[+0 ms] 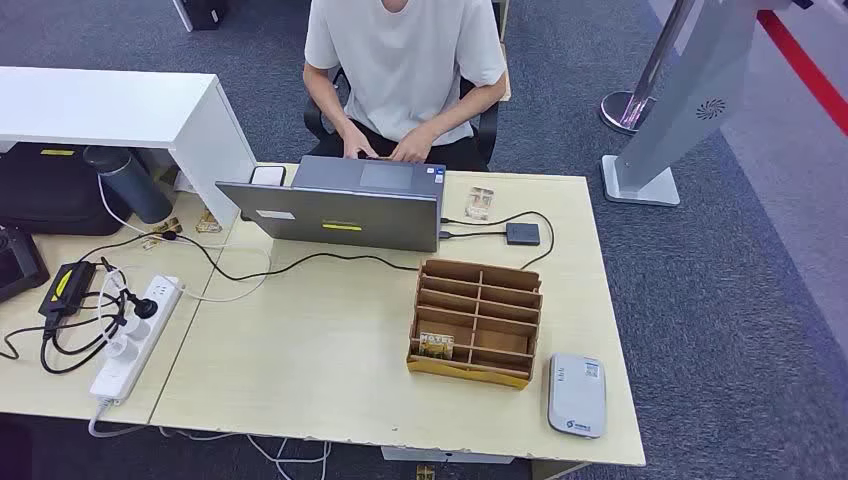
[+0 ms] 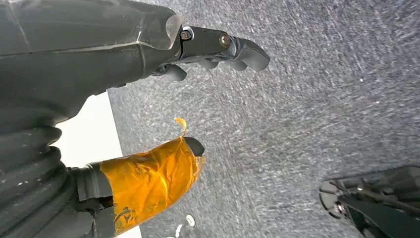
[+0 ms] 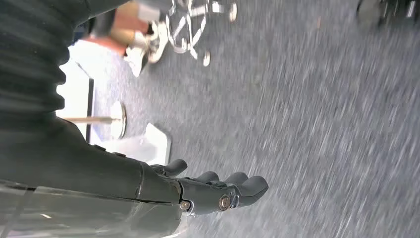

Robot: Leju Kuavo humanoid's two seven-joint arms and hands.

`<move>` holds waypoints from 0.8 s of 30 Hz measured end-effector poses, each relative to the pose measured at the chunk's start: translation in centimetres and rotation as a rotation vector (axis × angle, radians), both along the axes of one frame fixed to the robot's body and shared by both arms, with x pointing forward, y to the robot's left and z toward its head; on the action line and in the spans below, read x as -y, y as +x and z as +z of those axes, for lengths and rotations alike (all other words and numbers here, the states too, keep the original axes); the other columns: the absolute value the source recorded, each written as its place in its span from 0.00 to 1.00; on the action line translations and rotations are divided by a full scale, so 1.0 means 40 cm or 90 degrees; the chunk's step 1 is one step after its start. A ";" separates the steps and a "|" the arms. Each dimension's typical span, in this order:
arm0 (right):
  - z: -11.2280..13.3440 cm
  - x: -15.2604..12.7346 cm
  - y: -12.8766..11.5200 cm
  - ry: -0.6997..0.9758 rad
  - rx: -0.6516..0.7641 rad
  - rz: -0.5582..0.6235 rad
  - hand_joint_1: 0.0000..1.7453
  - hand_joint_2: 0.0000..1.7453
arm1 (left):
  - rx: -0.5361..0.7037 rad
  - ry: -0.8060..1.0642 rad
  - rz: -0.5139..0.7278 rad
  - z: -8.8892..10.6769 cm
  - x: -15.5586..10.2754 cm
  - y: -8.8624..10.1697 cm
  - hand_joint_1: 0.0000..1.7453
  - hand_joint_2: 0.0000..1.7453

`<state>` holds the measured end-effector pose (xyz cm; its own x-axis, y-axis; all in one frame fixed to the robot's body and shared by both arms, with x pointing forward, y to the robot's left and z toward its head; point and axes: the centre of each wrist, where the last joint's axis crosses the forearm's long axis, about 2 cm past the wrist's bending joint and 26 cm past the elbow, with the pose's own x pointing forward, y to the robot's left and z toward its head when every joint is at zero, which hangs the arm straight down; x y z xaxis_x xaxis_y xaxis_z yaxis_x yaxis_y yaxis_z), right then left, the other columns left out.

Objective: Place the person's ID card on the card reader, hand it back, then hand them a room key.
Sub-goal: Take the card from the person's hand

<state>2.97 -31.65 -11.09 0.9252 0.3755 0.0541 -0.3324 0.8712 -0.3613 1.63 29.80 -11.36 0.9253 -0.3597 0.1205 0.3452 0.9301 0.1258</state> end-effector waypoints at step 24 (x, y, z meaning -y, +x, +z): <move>0.174 0.532 0.067 -0.389 0.194 0.083 0.00 1.00 | -0.029 -0.020 -0.052 -0.001 0.013 0.003 0.00 1.00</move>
<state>5.63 -52.93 -4.15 0.8478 0.5281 0.0485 -0.2257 0.4420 -0.8682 1.73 29.27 -11.39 0.8975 -0.4314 0.0914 0.4251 0.9016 0.0802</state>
